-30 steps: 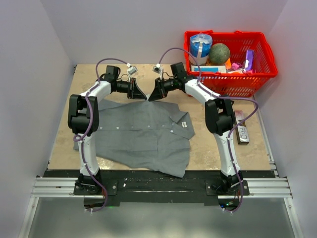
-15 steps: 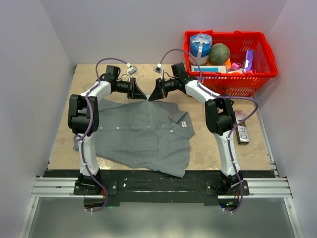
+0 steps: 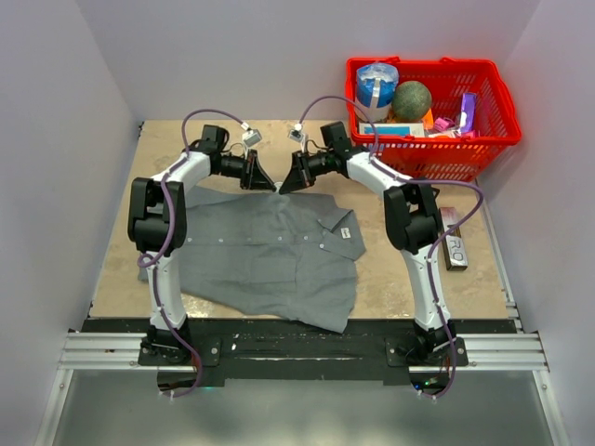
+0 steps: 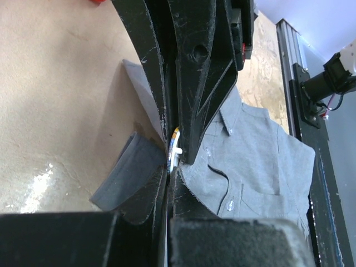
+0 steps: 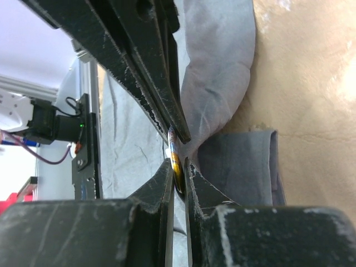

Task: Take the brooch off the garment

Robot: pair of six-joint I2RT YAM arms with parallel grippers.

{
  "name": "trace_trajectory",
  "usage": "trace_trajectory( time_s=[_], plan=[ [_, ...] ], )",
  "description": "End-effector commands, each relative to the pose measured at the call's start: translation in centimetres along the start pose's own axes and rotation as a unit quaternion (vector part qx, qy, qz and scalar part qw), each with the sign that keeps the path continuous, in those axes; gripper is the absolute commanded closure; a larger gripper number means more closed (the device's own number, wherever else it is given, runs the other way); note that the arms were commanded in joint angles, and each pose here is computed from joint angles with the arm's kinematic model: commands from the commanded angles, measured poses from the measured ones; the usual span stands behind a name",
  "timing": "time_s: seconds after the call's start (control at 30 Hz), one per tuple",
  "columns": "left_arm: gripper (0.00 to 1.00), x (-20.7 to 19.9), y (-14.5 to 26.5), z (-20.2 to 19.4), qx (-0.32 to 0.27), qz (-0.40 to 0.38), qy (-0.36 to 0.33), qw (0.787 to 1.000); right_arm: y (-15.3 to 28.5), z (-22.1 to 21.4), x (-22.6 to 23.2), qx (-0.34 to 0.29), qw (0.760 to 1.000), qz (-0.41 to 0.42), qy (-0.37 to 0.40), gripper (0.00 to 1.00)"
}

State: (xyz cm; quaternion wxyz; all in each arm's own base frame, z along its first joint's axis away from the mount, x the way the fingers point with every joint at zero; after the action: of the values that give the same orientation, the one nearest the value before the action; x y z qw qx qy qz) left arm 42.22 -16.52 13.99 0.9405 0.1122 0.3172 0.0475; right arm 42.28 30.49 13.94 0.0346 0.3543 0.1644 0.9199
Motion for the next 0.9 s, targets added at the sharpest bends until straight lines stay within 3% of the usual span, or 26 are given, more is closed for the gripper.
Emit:
trace_trajectory(
  time_s=[0.0, 0.23, 0.43, 0.57, 0.63, 0.77, 0.87],
  plan=[
    [1.00, -3.5, -0.3, 3.7, -0.015, -0.038, -0.080, 0.996, 0.0, 0.1, -0.8, 0.014, 0.997, -0.081, -0.013, 1.00],
    [1.00, -4.2, -0.7, 3.4, -0.005, -0.041, -0.087, 0.995, 1.2, 0.6, -1.8, 0.013, 0.982, -0.185, -0.027, 1.00],
    [1.00, -5.0, -1.3, 2.7, 0.006, -0.051, -0.088, 0.995, 1.4, 1.4, -1.8, 0.007, 0.974, -0.224, -0.032, 1.00],
    [1.00, -5.4, -1.9, 2.5, 0.012, -0.053, -0.082, 0.995, 0.3, 1.9, -0.7, 0.016, 0.975, -0.222, 0.004, 1.00],
    [1.00, -5.3, -2.0, 2.5, 0.013, -0.050, -0.075, 0.996, -0.2, 2.2, 0.0, 0.023, 0.971, -0.239, 0.017, 0.91],
    [1.00, -5.2, -2.1, 2.9, 0.008, -0.049, -0.071, 0.996, -0.4, 2.4, 0.0, 0.029, 0.960, -0.278, 0.029, 0.85],
    [1.00, -5.0, -2.1, 3.0, 0.008, -0.042, -0.067, 0.997, 0.0, 2.6, 0.2, 0.030, 0.963, -0.265, 0.039, 0.69]
  ],
)
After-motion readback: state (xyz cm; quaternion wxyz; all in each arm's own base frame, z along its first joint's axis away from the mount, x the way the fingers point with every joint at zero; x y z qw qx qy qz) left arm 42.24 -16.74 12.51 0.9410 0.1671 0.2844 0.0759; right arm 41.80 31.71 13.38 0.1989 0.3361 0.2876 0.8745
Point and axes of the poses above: each gripper's point midway between its finger pads, its own y axis back along the fingers, its own x axis along the line the jaws close on, z = x × y, the point moved 6 cm from there along y, back along the fingers, and after that the axes turned 5 degrees about y, right-handed, at the moved point
